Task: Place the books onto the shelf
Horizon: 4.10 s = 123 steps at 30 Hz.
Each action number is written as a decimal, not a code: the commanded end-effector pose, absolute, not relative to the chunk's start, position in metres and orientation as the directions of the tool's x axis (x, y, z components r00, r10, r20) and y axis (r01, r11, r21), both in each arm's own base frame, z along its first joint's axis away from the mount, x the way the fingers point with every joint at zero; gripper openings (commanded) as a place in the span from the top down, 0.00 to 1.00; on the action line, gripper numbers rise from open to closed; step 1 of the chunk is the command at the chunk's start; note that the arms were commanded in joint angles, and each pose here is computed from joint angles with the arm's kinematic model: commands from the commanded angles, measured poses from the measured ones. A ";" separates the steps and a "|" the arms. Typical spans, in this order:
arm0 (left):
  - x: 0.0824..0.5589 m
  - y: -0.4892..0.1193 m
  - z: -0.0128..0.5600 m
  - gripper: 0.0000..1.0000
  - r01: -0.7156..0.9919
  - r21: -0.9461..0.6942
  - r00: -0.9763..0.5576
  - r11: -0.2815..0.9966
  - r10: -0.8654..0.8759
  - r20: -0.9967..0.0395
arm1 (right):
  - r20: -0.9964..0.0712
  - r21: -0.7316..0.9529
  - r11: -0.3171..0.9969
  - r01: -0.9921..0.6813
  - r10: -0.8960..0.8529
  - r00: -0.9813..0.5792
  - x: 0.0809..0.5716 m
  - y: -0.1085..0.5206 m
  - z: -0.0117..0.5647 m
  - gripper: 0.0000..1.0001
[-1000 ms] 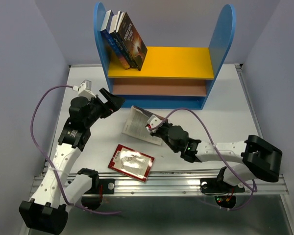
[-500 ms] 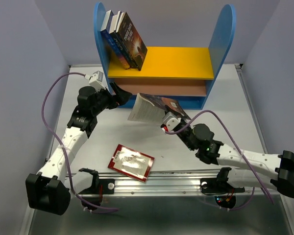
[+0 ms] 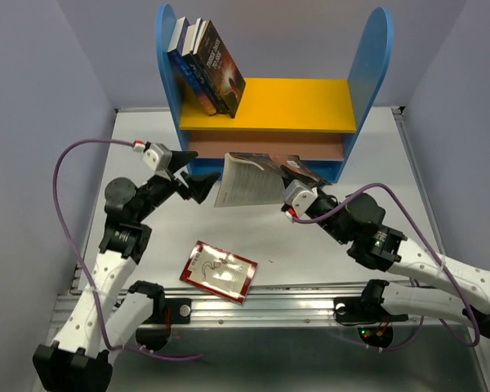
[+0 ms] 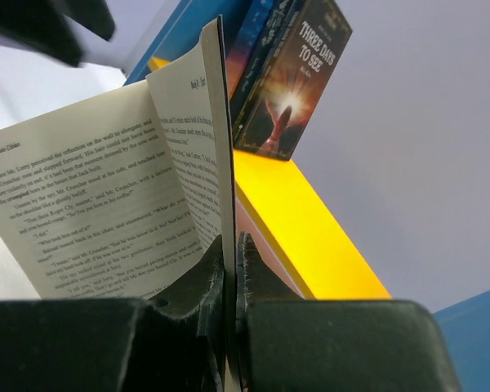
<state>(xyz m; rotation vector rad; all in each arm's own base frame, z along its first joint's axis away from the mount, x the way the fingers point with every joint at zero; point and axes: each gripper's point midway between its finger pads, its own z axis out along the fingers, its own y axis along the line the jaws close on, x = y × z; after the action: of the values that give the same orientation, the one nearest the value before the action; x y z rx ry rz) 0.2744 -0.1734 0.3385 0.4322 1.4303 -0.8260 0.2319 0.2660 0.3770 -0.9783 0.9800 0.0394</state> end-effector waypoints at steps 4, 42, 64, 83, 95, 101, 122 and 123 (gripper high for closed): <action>0.265 -0.179 0.343 0.01 0.723 0.434 0.435 0.538 0.133 -0.890 | -0.744 -0.563 0.739 -0.371 -0.257 0.617 0.232 0.245 0.475 0.99; 0.323 -0.128 0.309 0.01 0.536 0.797 0.625 0.278 0.504 -0.596 | -0.747 -0.575 0.749 -0.329 -0.316 0.586 0.225 0.208 0.533 0.99; 0.228 -0.199 0.335 0.01 0.576 0.817 0.817 -0.007 0.029 -0.576 | -0.820 -0.532 0.529 -0.661 -0.129 0.557 0.209 0.306 0.483 0.99; 0.198 -0.232 0.350 0.54 0.616 0.772 0.748 -0.156 -0.190 -0.636 | -0.861 -0.376 0.631 -0.679 0.033 0.508 0.249 0.299 0.444 0.99; 0.214 -0.255 0.362 1.00 0.755 0.622 0.602 -0.210 -0.156 -0.783 | -0.893 -0.256 0.584 -0.771 0.163 0.420 0.251 0.310 0.409 0.99; 0.238 -0.278 0.385 1.00 0.950 0.291 0.286 -0.108 -0.061 -0.956 | -0.926 -0.166 0.690 -0.705 0.137 0.352 0.279 0.299 0.387 0.96; 0.248 -0.278 0.405 1.00 0.939 0.066 0.140 0.337 -0.200 -0.970 | -0.928 -0.059 0.955 -0.289 0.054 0.370 0.316 0.203 0.404 0.00; 0.249 -0.277 0.404 1.00 0.935 0.063 0.138 0.348 -0.195 -0.971 | -0.924 -0.043 0.969 -0.242 0.054 0.380 0.315 0.192 0.412 0.00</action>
<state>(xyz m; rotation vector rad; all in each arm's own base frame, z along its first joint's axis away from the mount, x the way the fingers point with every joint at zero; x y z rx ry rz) 0.2618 -0.2861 0.3362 0.9318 1.3246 -1.0577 0.3226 0.2191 0.3836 -0.2934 1.2150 0.2677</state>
